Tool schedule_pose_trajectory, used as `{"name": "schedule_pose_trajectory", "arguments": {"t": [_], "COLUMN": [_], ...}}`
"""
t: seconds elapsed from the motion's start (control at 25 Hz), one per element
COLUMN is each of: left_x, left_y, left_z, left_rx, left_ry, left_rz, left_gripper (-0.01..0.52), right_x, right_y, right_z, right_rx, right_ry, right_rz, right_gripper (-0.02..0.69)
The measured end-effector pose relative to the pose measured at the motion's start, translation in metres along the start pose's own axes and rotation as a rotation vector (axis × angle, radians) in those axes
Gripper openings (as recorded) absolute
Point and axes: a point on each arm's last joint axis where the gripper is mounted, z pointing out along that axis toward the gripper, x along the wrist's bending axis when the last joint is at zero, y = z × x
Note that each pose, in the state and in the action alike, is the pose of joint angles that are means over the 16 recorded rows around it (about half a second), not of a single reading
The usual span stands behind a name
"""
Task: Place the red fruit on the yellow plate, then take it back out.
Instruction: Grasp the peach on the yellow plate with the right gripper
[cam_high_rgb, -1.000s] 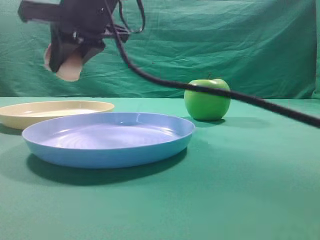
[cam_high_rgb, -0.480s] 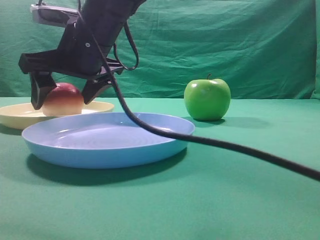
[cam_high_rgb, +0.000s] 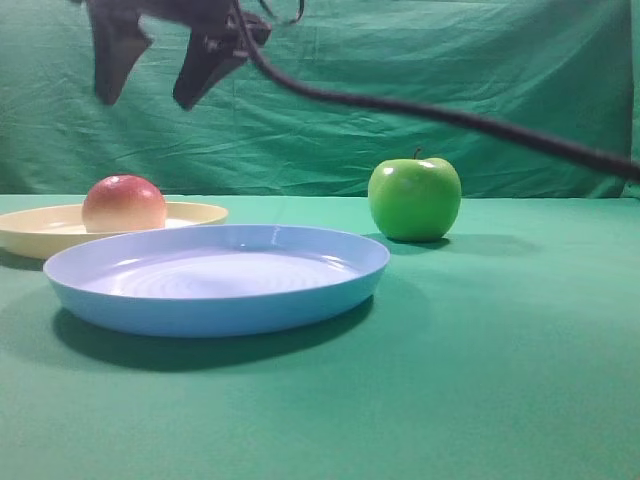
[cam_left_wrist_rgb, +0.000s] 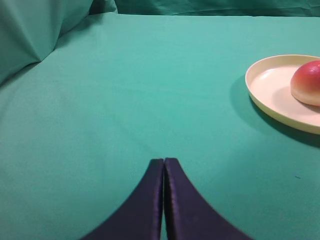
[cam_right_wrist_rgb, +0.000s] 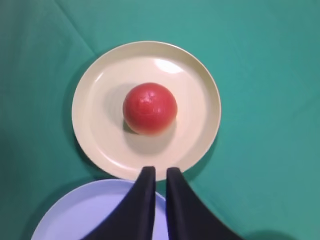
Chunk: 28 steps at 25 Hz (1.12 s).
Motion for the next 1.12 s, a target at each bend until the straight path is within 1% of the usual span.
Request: {"name": "schedule_pose_trajectory", "arguments": {"t": [0.08,0.16,0.28,0.48,0.64,0.88,1.12], "left_x": [0.000,0.000,0.000,0.000,0.000,0.000,0.000], "left_y": [0.000,0.000,0.000,0.000,0.000,0.000,0.000], "left_z": [0.000,0.000,0.000,0.000,0.000,0.000,0.000], "left_rx": [0.000,0.000,0.000,0.000,0.000,0.000,0.000], "left_ry": [0.000,0.000,0.000,0.000,0.000,0.000,0.000], "left_rz": [0.000,0.000,0.000,0.000,0.000,0.000,0.000], "left_gripper": [0.000,0.000,0.000,0.000,0.000,0.000,0.000], "right_x": [-0.001,-0.001,0.001,0.007,0.016,0.029,0.039], "right_y": [-0.001,-0.004,-0.009,-0.025,-0.044,-0.087,-0.130], "right_z": [-0.020,-0.039,-0.064,-0.098,-0.120,-0.146,-0.168], "right_rx": [0.015,0.026,0.035,0.024,-0.015,-0.090,-0.184], "right_ry": [-0.001,-0.003,-0.008,-0.016,-0.019,-0.037,-0.083], "right_rz": [0.023,0.048,0.084,0.124,0.141,0.181,0.208], "right_gripper": [0.071,0.029,0.003,0.000,0.000,0.000,0.000]}}
